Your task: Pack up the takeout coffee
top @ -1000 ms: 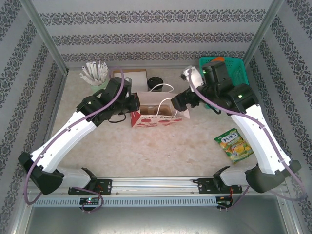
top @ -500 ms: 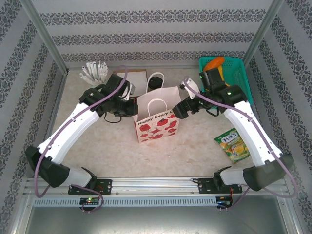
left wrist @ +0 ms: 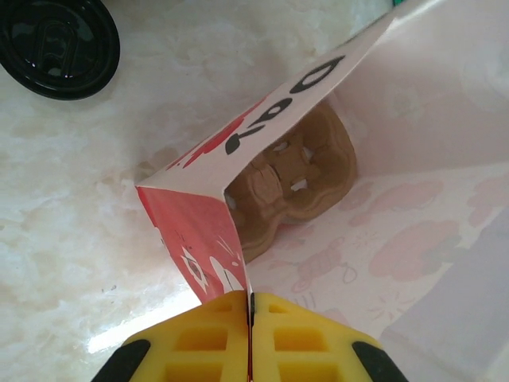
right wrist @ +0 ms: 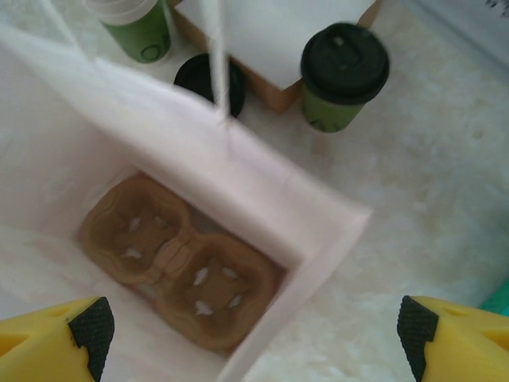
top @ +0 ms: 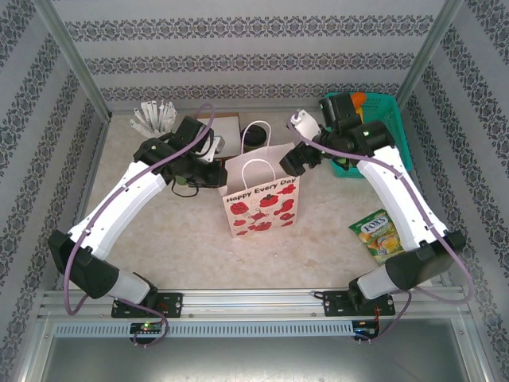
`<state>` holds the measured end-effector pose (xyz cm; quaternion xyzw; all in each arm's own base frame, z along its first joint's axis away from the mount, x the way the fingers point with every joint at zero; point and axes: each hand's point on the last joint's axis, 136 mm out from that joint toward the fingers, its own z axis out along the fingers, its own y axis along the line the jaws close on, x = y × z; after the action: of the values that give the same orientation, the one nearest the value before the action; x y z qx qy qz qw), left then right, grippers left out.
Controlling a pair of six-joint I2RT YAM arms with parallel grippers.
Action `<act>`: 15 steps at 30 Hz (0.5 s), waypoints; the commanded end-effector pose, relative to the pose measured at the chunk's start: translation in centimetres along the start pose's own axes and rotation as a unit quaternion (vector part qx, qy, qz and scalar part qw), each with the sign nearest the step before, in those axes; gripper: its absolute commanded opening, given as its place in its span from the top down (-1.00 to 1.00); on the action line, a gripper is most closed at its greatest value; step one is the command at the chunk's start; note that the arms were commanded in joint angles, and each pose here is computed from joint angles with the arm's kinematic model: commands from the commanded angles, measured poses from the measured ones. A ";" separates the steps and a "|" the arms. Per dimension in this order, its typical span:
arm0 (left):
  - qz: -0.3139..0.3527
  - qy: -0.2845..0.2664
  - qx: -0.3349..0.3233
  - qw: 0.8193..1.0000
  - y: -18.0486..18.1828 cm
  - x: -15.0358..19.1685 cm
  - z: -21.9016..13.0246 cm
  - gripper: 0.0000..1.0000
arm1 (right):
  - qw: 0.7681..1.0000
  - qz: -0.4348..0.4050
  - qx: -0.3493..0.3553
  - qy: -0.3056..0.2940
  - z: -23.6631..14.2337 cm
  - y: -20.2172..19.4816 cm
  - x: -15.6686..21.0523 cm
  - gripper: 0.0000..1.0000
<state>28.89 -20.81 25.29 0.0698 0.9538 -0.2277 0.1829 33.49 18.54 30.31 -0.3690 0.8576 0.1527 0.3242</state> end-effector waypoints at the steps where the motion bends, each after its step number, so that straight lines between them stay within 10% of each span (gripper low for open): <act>1: 0.017 -0.001 0.000 1.000 0.4 0.4 -1.4 0.83 | 0.999 -0.035 -0.036 0.009 0.2 0.5 -0.4 -0.88; 15: 0.044 -0.003 0.011 0.999 0.3 -0.1 -1.7 0.68 | 0.973 -0.109 -0.193 0.065 4.9 3.6 0.9 -0.50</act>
<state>28.74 -20.18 25.50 0.0997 0.9509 -0.2254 0.1873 34.40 22.11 26.24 -0.4995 0.8058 0.2206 0.2291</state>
